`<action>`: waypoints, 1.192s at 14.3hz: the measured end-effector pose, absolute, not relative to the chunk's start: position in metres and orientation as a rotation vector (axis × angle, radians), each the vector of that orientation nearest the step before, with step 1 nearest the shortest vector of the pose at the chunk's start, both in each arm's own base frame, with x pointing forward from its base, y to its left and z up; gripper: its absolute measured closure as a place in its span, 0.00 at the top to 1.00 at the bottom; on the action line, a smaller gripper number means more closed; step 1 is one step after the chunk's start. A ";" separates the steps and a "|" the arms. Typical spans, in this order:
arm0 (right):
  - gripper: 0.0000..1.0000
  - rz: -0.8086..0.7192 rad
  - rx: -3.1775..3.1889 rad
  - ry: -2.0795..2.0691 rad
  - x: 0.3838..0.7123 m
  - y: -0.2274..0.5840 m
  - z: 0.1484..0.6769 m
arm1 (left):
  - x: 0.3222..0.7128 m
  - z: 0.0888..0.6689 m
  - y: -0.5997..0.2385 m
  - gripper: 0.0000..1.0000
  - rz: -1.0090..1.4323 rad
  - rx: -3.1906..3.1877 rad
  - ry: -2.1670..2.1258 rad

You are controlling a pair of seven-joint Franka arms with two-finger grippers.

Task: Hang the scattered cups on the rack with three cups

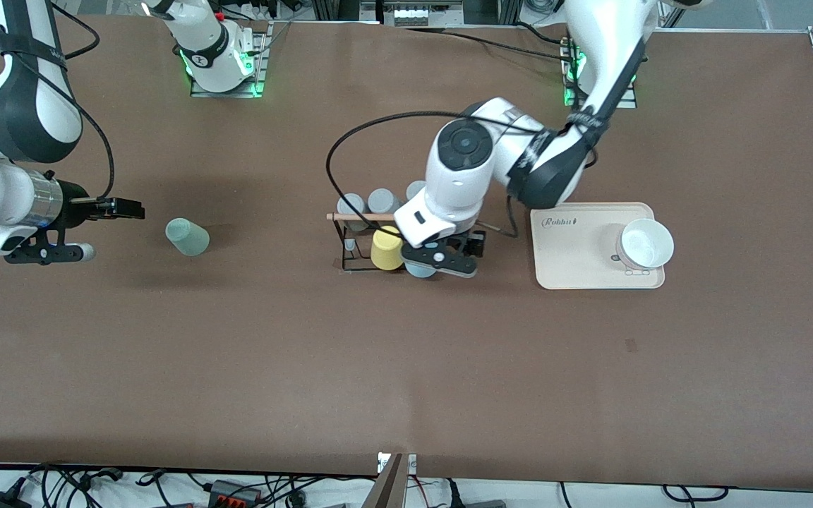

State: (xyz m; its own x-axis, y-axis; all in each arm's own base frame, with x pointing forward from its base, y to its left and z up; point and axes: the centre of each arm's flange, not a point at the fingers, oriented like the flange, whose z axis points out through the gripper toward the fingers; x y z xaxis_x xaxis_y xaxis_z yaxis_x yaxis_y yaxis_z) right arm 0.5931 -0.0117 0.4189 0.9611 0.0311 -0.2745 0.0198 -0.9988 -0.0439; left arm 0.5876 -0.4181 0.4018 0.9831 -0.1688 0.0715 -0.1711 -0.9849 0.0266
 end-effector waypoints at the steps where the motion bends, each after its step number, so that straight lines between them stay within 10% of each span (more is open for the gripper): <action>1: 1.00 0.432 -3.070 -0.041 0.595 -0.011 0.413 | 0.594 0.424 -0.396 1.00 0.103 3.112 -0.219; 17: 1.00 0.428 -3.080 0.054 0.556 -0.013 0.248 | 0.617 0.551 -0.058 1.00 -0.196 3.104 -0.111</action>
